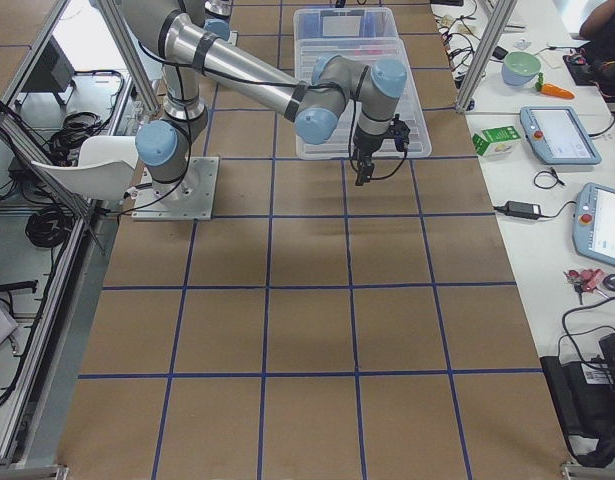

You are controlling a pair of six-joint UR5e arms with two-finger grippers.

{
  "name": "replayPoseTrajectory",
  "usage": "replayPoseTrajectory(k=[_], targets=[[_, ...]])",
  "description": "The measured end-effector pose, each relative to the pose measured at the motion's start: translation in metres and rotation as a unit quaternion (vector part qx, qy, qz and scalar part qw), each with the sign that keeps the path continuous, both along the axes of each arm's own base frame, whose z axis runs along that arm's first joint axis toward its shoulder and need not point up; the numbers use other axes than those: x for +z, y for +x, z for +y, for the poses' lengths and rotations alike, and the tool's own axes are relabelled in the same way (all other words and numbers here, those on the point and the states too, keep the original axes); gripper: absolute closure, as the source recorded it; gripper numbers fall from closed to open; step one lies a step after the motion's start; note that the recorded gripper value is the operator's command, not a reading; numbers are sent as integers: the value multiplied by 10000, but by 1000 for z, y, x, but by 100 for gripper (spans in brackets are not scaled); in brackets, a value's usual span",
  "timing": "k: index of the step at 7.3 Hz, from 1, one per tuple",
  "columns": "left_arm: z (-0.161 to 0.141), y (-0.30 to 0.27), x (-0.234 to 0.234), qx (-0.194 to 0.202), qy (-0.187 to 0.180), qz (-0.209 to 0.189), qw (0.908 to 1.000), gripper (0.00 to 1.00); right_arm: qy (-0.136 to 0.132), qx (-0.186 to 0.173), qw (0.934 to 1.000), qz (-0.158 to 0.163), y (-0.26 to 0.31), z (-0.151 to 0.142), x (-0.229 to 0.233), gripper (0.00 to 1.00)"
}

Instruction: Place red block in blue tray from box

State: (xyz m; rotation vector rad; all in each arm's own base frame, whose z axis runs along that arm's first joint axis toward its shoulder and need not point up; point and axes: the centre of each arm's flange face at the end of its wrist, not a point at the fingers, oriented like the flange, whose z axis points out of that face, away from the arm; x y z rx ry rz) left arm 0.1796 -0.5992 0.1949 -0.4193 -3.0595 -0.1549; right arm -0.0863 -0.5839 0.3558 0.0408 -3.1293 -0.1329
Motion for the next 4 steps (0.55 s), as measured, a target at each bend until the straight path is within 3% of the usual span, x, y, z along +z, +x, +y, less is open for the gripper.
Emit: replayPoseTrajectory(k=[4], targets=[[0,-5,27,-42,-103,-104,9999,15,-67,-217,9996,-188,42,-6,-2,0]])
